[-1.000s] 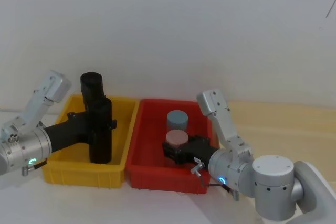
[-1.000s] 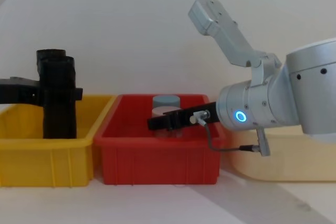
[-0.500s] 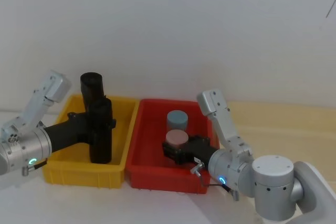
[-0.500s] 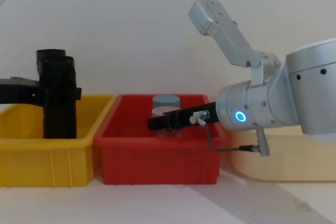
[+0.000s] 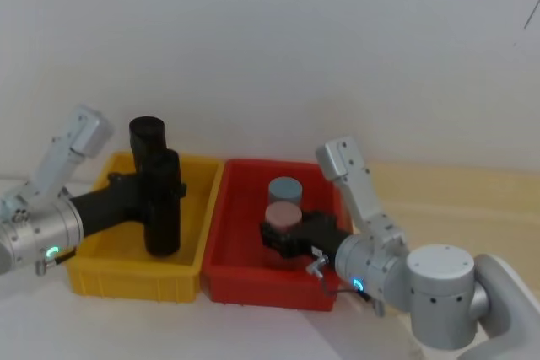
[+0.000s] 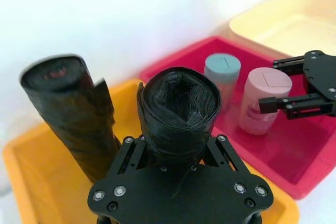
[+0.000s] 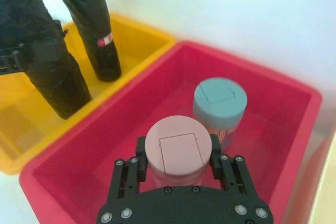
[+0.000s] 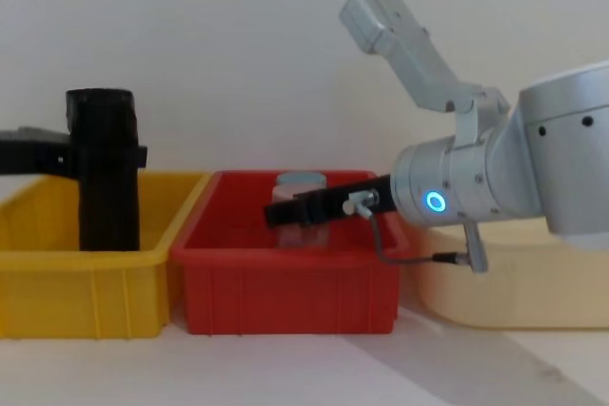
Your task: Pick up the garbage bag with the one hand and transfer it to the other hand.
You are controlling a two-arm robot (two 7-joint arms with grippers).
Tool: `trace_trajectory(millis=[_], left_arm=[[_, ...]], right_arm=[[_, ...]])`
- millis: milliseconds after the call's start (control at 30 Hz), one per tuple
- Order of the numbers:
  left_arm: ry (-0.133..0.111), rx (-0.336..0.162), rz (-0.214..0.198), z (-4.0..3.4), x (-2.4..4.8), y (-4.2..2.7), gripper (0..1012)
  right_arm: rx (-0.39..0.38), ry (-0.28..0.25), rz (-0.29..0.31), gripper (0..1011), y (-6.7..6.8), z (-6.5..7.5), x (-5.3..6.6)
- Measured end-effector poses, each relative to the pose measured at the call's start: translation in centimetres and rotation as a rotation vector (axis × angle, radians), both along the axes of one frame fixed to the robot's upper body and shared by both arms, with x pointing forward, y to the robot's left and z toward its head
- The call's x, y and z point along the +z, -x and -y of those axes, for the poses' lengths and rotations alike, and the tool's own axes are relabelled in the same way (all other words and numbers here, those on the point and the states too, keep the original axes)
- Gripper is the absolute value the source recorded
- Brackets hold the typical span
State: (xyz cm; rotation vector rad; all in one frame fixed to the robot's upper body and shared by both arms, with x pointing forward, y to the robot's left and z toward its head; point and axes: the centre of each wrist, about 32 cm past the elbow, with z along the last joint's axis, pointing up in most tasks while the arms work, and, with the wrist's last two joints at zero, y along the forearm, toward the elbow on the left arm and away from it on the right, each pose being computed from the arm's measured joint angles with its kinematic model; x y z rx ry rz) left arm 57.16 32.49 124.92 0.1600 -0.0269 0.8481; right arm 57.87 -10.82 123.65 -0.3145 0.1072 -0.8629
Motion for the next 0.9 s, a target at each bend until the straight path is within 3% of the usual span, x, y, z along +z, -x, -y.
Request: trace_trajectory(millis=[200,333,367,433,533,600,667,700,900], left_arm=[[0.003,0.001,0.052,0.12,1.48,-0.32,365],[0.003,-0.006,0.106,0.30,3.16,-0.78,365],[0.003,-0.006,0.106,0.30,3.16,-0.78,365],[0.004,-0.017,0.146,0.51,4.40,-1.19,365],[0.005,-0.029,0.174,0.74,5.27,-1.52,365],[0.006,-0.047,0.206,1.09,6.36,-2.02,365],[0.007,-0.060,0.224,1.28,6.92,-2.32,365],[0.009,-0.076,0.244,1.59,7.61,-2.72,365],[0.021,-0.140,0.311,2.93,9.86,-4.40,365]], right_arm=[[0.008,-0.005,0.058,661,-0.1,0.2,1.2],[0.009,-0.006,0.102,661,-0.2,0.5,2.2],[0.008,-0.007,0.110,661,-0.2,0.5,2.4],[0.004,-0.007,0.143,661,-0.2,0.8,3.1],[-0.007,-0.005,0.185,661,-0.1,1.3,4.0],[-0.021,-0.002,0.220,661,-0.1,1.7,4.8],[-0.033,0.002,0.240,661,0.0,2.1,5.2],[-0.044,0.006,0.260,661,0.0,2.4,5.7],[-0.105,0.028,0.333,661,0.5,4.1,7.3]])
